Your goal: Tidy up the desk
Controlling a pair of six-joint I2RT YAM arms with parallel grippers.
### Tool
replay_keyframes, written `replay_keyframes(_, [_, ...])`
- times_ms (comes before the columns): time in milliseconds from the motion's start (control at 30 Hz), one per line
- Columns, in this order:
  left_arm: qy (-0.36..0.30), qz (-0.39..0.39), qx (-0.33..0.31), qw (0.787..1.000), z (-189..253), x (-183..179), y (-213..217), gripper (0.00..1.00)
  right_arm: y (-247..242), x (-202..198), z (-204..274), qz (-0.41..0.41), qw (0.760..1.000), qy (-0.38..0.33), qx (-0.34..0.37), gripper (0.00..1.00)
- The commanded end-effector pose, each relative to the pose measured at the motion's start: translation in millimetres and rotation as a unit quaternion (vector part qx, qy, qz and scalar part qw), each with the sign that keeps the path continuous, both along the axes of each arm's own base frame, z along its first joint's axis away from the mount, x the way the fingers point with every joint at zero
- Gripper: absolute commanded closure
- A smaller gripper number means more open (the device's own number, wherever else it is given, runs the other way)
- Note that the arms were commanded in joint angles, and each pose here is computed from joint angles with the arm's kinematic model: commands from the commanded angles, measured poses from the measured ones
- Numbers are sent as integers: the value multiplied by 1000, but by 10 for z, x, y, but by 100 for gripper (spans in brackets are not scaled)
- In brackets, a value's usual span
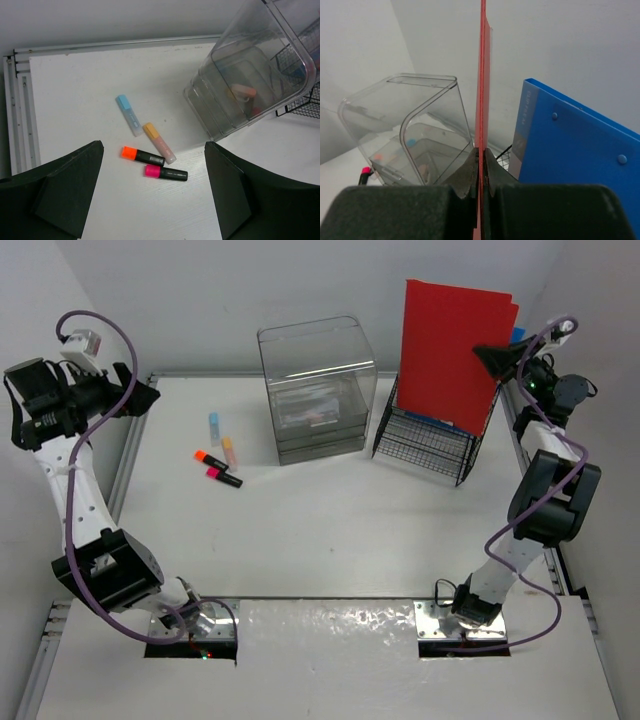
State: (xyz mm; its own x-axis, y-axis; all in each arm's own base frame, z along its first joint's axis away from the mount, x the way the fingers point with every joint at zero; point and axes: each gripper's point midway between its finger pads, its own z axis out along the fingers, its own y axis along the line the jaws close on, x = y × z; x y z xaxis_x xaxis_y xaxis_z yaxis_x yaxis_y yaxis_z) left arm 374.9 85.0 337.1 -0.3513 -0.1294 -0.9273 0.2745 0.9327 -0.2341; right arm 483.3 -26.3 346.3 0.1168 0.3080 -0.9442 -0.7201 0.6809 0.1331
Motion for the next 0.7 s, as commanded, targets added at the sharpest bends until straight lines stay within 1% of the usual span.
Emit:
replay_keyframes(0, [-30,-9,22,999,221,65,-99,20,111,-276,692,-9,972,-222,-78,100])
replay_keyframes(167, [-30,-16,21,999,218,112,-192,20,177,-206,606,4,970,-225,-95,100])
replay_keyframes(300, [-32,-20,23,999,224,123,-224,20,146,-137,419,-6,967,-227,-115,100])
replay_keyframes(467, [-37,-23,28,999,267,135,-259,20,134,-46,370,-13,963,-239,-124,100])
replay_keyframes(600, [-36,-28,26,999,248,144,-306,20,142,31,158,-22,960,-241,-138,100])
replay_keyframes(667, [-34,-30,26,999,229,146,-321,20,124,62,43,-25,963,-231,-135,99])
